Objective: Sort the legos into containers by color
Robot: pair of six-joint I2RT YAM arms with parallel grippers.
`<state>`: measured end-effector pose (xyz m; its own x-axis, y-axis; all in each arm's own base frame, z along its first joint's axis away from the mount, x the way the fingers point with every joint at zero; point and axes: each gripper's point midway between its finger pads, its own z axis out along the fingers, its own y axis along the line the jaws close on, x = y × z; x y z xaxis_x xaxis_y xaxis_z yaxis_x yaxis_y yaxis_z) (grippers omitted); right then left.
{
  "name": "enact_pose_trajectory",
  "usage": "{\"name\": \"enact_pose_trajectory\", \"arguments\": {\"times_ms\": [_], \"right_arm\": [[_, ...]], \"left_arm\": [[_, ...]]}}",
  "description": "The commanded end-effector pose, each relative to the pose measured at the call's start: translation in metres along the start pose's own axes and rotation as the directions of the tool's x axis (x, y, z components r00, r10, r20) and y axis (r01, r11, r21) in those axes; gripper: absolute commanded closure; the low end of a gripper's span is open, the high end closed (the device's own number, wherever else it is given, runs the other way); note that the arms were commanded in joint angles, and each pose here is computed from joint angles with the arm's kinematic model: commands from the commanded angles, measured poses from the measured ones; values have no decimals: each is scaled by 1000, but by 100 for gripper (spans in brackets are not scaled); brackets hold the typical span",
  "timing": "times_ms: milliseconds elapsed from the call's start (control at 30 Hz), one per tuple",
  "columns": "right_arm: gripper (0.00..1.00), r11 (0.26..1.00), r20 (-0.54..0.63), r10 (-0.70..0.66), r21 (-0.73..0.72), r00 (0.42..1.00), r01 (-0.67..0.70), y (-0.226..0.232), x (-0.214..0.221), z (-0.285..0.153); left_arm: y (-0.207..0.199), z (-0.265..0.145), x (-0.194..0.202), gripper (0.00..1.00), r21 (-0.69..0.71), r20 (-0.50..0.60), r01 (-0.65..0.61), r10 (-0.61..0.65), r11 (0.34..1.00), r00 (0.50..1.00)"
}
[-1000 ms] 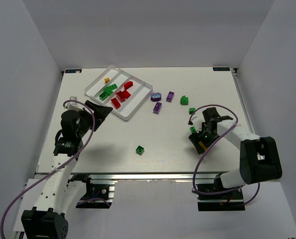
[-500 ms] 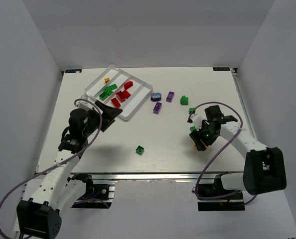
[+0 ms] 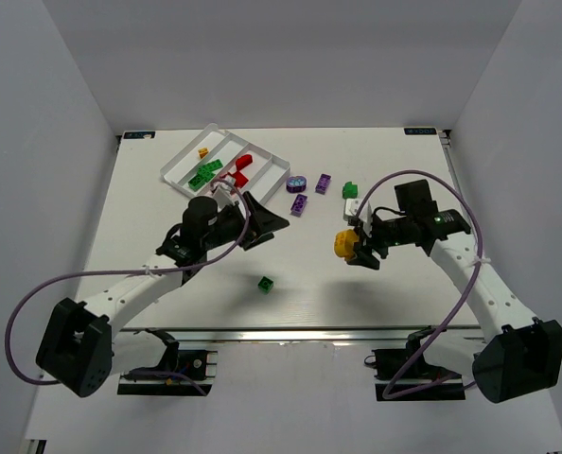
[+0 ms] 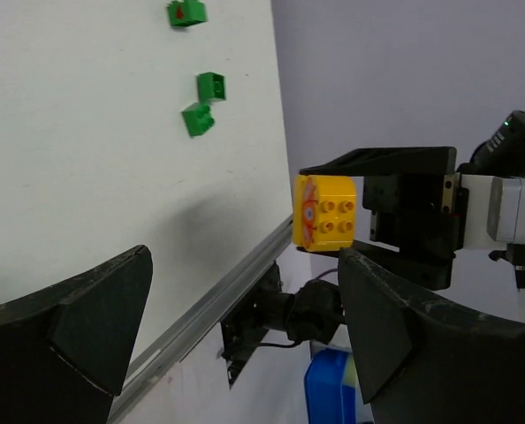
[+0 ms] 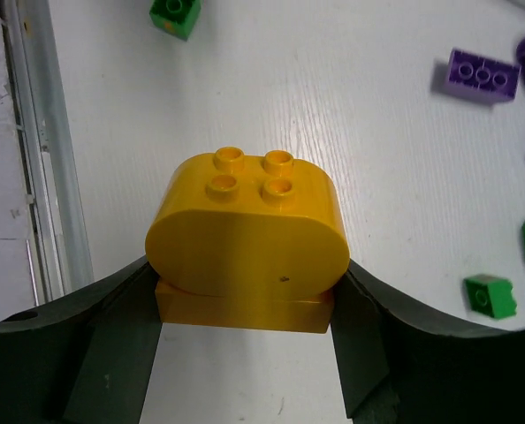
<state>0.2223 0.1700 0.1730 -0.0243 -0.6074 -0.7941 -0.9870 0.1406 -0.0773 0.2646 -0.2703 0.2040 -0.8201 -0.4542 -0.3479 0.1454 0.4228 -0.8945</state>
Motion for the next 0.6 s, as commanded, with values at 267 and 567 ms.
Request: {"name": "enact_pose_trajectory", "arguments": {"times_ms": [267, 567], "right_arm": [[100, 984, 115, -181, 17, 977, 180, -4, -48, 24], [100, 987, 122, -158, -12, 980, 160, -1, -54, 34]], "left_arm": [[-58, 28, 26, 6, 162, -126, -112, 133, 980, 983], [-56, 50, 53, 6, 118, -217, -186, 209, 975, 954]]}}
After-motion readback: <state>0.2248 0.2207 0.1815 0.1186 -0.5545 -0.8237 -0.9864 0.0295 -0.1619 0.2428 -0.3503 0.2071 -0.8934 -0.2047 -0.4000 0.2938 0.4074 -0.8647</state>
